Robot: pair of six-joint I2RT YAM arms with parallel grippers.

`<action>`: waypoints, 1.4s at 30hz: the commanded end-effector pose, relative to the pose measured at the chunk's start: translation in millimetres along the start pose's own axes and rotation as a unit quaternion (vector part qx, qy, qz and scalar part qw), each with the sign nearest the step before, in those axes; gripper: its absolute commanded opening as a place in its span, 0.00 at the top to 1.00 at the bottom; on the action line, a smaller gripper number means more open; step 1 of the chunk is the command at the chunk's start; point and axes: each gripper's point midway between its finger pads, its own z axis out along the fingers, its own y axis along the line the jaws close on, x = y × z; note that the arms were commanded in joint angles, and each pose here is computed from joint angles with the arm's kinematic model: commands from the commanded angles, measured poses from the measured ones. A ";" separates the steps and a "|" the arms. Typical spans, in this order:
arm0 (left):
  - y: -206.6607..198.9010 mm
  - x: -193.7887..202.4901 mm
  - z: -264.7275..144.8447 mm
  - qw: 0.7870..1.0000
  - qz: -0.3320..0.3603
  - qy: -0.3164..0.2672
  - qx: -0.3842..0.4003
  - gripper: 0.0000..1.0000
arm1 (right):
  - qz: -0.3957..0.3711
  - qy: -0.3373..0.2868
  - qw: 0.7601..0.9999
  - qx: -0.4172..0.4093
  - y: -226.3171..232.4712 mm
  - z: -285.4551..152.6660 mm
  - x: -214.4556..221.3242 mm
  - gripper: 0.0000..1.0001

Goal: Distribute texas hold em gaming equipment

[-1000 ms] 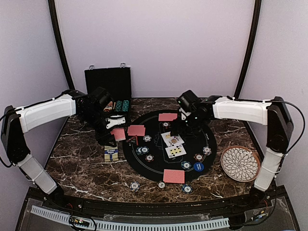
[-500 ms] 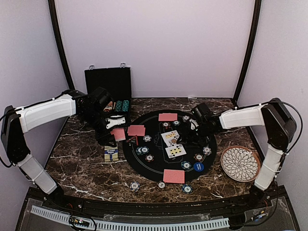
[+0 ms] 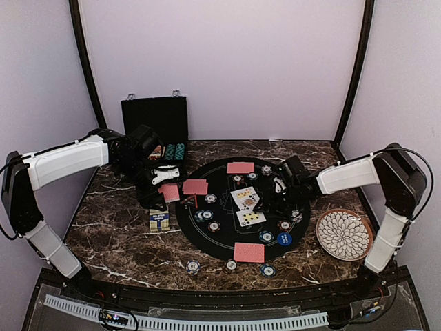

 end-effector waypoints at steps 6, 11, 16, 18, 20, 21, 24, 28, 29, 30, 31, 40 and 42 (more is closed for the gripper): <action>-3.1 -2.7 -11.3 1.000 0.007 -0.009 -0.001 1.00 | -0.005 0.004 1.000 0.005 8.9 -10.3 12.1 0.50; -3.3 -2.5 -10.8 1.000 0.007 -0.009 -0.001 1.00 | -0.018 -0.030 0.999 0.012 24.5 -33.8 -5.2 0.47; -3.2 -3.8 -11.3 1.000 0.007 -0.012 0.000 1.00 | -0.027 -0.060 0.996 -0.055 75.5 -56.2 -15.1 0.37; -2.8 -4.8 -11.9 1.000 0.006 -0.014 -0.001 1.00 | -0.030 -0.060 0.994 -0.092 99.2 -58.0 -13.7 0.35; -2.6 -6.9 -12.4 1.000 0.006 -0.017 0.000 1.00 | -0.032 -0.050 0.990 -0.131 122.5 -55.4 -9.8 0.34; -2.7 -7.6 -12.8 1.000 0.005 -0.019 0.000 1.00 | -0.033 -0.043 0.988 -0.144 131.9 -52.1 -6.8 0.34; -2.6 -9.9 -13.9 1.000 0.002 -0.023 0.001 1.00 | -0.040 -0.021 0.983 -0.181 160.1 -40.6 5.7 0.33; -2.4 -9.4 -14.2 1.000 0.001 -0.022 0.000 1.00 | -0.055 -0.004 0.979 -0.199 189.0 -20.2 28.9 0.26; -2.9 -9.5 -14.1 1.000 0.002 -0.023 0.001 1.00 | -0.059 -0.006 0.979 -0.193 192.9 -15.7 34.0 0.20; -2.9 -9.5 -14.6 1.000 0.002 -0.023 0.000 1.00 | -0.061 -0.013 0.981 -0.185 194.7 -11.0 37.9 0.07; -2.7 -9.3 -14.9 1.000 0.002 -0.023 -0.001 1.00 | -0.060 -0.022 0.982 -0.176 195.3 -6.8 41.0 0.02; -2.6 -9.4 -14.5 1.000 0.003 -0.025 -0.002 1.00 | -0.031 -0.104 0.981 -0.161 195.6 -24.4 40.7 0.02; -2.1 -10.5 -14.3 1.000 0.003 -0.027 -0.003 1.00 | -0.021 -0.104 0.976 -0.189 197.2 -27.7 44.7 0.01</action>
